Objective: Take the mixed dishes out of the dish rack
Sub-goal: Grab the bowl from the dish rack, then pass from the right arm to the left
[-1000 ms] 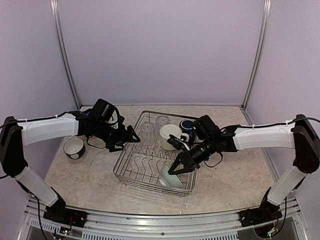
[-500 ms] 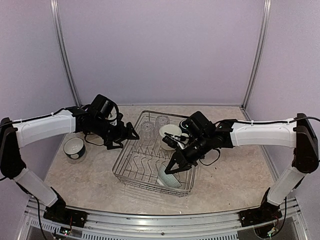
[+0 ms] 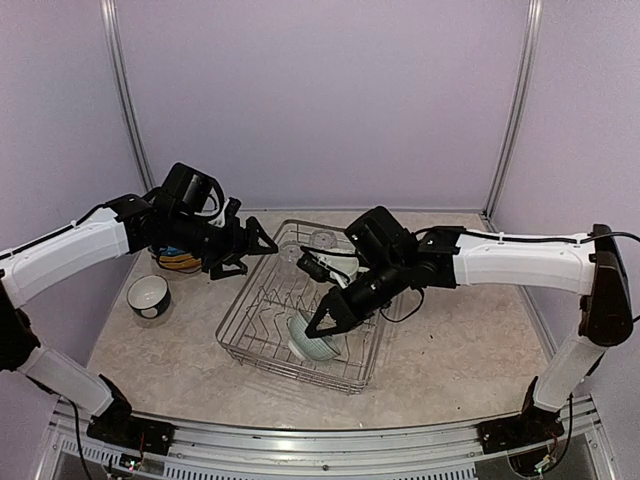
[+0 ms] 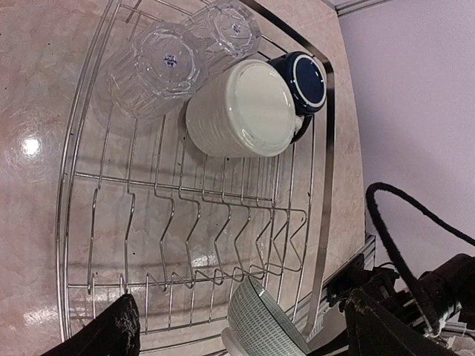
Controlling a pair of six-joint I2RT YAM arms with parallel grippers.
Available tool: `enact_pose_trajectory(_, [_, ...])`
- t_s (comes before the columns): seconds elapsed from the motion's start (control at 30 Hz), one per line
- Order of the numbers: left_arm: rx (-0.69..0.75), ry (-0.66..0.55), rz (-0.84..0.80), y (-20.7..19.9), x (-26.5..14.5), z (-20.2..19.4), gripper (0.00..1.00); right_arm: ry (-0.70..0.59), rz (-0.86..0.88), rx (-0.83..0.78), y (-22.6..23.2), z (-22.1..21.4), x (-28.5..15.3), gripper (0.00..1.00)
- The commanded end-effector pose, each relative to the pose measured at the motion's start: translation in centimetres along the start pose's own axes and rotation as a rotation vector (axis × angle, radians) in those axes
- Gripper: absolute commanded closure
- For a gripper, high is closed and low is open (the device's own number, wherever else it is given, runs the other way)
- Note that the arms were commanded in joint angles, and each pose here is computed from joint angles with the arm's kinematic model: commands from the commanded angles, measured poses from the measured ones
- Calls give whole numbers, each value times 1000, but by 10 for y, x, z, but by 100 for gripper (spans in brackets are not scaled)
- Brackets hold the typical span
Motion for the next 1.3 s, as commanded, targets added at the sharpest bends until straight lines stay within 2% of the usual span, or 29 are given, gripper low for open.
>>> enact_pose_trajectory(0.0, [-23, 81, 2, 7, 14, -9, 10, -133, 138, -85, 17, 22, -15, 100])
enact_pose_trajectory(0.07, [-26, 120, -36, 3, 15, -11, 13, -158, 134, -129, 21, 27, -20, 100])
enact_pose_trajectory(0.2, [-56, 164, -60, 2, 17, -15, 16, -204, -30, -262, 17, 35, -31, 100])
enact_pose_trajectory(0.5, [-95, 257, -104, -5, 21, -18, 25, -120, -384, -558, -4, 44, -39, 100])
enact_pose_trajectory(0.67, [-124, 306, -135, -8, 26, -9, 28, -84, -441, -706, -1, 45, -41, 100])
enact_pose_trajectory(0.83, [-120, 297, -176, -15, 26, 7, 29, -23, -446, -822, 4, 40, -34, 100])
enact_pose_trajectory(1.0, [-77, 337, -126, -19, 41, 14, 30, 63, -447, -906, 9, 33, -23, 100])
enact_pose_trajectory(1.27, [59, 407, -18, -25, 60, 7, 43, 201, -450, -963, 12, 27, -2, 100])
Point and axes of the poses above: each gripper's point midway between its finger pads, its own x axis out along the fingers, its own y axis along the line the jaws close on, z = x × y, the point moved 8 cm from there along -x, back along the fingers, and after that the axes turned 9 degrees about -x, right-handed, at the moved point
